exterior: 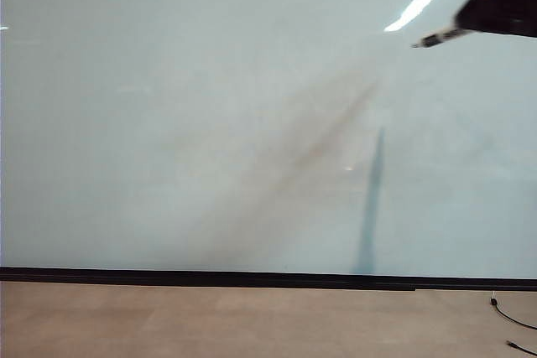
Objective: Pick up the pen on the shelf to the right of the whiteboard and write the letter A.
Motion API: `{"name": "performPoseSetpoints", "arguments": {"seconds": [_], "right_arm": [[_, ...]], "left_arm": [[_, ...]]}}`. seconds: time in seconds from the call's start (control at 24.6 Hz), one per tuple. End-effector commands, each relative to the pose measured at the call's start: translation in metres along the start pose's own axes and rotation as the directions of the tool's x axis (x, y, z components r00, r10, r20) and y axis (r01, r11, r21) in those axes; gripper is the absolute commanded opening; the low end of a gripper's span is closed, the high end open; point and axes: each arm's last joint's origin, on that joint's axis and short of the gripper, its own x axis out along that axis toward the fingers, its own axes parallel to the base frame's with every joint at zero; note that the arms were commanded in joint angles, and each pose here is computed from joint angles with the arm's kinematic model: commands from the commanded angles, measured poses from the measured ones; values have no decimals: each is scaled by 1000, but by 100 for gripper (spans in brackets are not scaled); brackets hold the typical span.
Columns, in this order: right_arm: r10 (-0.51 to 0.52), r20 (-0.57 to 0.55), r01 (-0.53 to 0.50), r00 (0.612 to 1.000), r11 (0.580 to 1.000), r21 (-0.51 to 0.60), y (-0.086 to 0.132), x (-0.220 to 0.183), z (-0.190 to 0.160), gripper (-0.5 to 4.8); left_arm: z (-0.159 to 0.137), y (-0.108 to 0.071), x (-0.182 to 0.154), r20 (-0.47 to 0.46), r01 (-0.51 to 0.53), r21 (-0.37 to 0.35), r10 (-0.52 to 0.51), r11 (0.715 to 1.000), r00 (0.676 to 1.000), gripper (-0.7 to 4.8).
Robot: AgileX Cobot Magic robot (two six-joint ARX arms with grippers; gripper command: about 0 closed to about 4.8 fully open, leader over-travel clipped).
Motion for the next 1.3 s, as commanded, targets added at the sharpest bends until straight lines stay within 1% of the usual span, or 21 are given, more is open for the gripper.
{"name": "performPoseSetpoints", "arguments": {"seconds": [0.04, 0.08, 0.16, 0.2, 0.24, 0.28, 0.37, 0.45, 0.61, 0.69, 0.85, 0.97, 1.01, 1.3], "right_arm": [[118, -31, -121, 993, 987, -108, 29, 9, 13, -5], [147, -45, -151, 988, 979, -139, 36, 13, 17, -5], [226, -94, -241, 970, 949, -205, 49, 25, 25, -5], [270, -135, -296, 953, 923, -246, 57, 35, 28, -5], [288, -160, -322, 944, 908, -266, 61, 40, 30, -5], [301, -200, -350, 933, 887, -300, 68, 48, 33, -5], [305, -242, -374, 921, 867, -328, 74, 55, 35, -5], [334, -320, -443, 887, 813, -378, 86, 67, 38, -5], [353, -349, -486, 868, 750, -448, 97, 75, 44, -5], [350, -357, -492, 866, 727, -479, 100, 78, 49, -5], [332, -378, -493, 864, 708, -505, 106, 89, 55, -5], [327, -390, -497, 861, 705, -506, 110, 96, 57, -5], [309, -392, -486, 866, 703, -519, 111, 99, 58, -5], [295, -442, -510, 847, 683, -522, 118, 111, 57, -5]], "left_arm": [[2, 0, 0, 11, 2, 4, -2, 1000, 1000, -4], [2, 0, 0, 11, 2, 5, -2, 1000, 1000, -4], [2, 0, 0, 11, 1, 4, -1, 1000, 1000, -5], [2, 0, 0, 10, 1, 4, -1, 1000, 1000, -4], [2, 0, 0, 11, 1, 4, -1, 1000, 1000, -5], [2, 0, 0, 10, 1, 4, -1, 1000, 1000, -5], [2, 0, 0, 10, 1, 4, -1, 1000, 1000, -5], [2, 0, 0, 10, 1, 4, -1, 1000, 1000, -5], [2, 0, 0, 11, 1, 4, -1, 1000, 1000, -4], [2, 0, 0, 10, 1, 4, -1, 1000, 1000, -5], [2, 0, 0, 10, 0, 4, -1, 1000, 1000, -4], [2, 0, 0, 11, 0, 4, -1, 1000, 1000, -5], [2, 0, 0, 10, 0, 4, -1, 1000, 1000, -5], [2, 0, 0, 11, 0, 4, -1, 1000, 1000, -5]]}}
